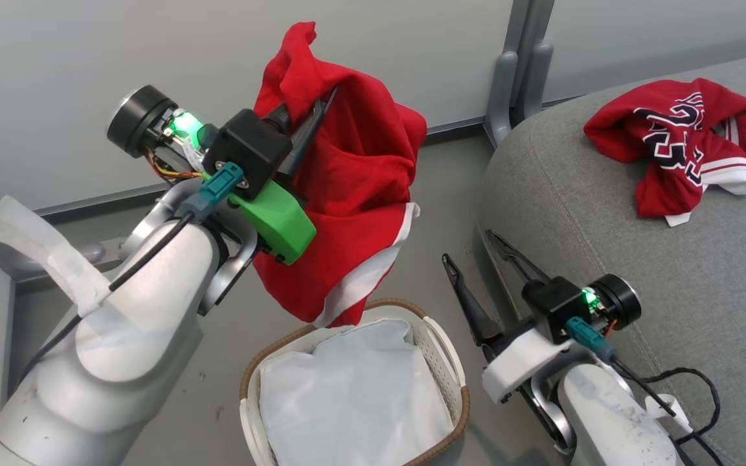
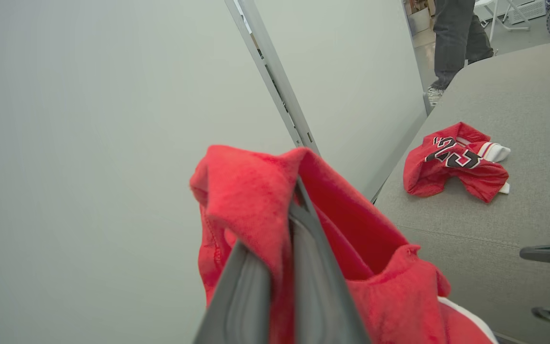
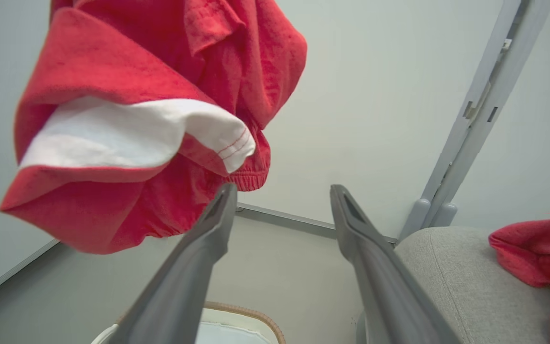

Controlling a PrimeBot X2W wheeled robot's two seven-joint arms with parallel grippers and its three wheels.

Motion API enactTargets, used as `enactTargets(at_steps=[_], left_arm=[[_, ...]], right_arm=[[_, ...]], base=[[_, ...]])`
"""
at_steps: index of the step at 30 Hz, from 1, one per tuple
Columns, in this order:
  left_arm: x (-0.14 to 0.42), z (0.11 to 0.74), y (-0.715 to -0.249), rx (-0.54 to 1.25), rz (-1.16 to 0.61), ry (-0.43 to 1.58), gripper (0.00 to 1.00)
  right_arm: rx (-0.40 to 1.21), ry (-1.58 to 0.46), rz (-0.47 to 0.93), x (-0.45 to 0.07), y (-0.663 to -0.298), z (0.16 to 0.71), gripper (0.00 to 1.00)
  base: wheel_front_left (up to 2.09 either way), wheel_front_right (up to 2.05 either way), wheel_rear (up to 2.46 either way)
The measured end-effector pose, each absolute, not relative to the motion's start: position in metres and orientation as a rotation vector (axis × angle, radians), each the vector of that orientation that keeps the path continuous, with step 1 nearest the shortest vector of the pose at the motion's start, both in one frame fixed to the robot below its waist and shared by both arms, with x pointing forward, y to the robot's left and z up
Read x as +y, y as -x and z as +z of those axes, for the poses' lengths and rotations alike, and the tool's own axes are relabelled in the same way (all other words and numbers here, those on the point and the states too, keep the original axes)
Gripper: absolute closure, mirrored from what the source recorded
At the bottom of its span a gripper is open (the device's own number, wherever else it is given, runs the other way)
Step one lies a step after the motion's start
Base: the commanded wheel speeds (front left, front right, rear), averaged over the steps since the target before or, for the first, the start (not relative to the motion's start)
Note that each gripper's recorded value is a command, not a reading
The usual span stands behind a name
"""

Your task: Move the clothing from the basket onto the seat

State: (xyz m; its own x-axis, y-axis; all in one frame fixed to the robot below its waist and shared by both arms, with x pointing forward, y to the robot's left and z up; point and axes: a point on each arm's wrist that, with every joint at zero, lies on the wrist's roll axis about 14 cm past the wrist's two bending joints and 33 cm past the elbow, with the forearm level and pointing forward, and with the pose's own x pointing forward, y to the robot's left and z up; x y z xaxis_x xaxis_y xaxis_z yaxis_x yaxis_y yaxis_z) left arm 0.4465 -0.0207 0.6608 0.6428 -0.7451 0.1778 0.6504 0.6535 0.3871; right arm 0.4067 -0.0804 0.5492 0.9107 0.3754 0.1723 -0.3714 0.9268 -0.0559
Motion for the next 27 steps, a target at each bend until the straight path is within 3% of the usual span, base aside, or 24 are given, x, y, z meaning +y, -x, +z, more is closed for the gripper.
enactTargets(at_steps=[12,27], left_arm=[[-0.031,0.664,-0.423,-0.344,-0.859,-0.317,1.0],[-0.037,0.668,-0.406,-0.351,-0.895,-0.311,1.0]], right_arm=[[-0.284,0.272,0.57,-0.025,-0.413,0.577,0.0],[-0.393,0.33,0.712,0.02,-0.404,0.609,0.0]], base=[[0.0,0.0,0.0],[0.0,0.0,0.0]])
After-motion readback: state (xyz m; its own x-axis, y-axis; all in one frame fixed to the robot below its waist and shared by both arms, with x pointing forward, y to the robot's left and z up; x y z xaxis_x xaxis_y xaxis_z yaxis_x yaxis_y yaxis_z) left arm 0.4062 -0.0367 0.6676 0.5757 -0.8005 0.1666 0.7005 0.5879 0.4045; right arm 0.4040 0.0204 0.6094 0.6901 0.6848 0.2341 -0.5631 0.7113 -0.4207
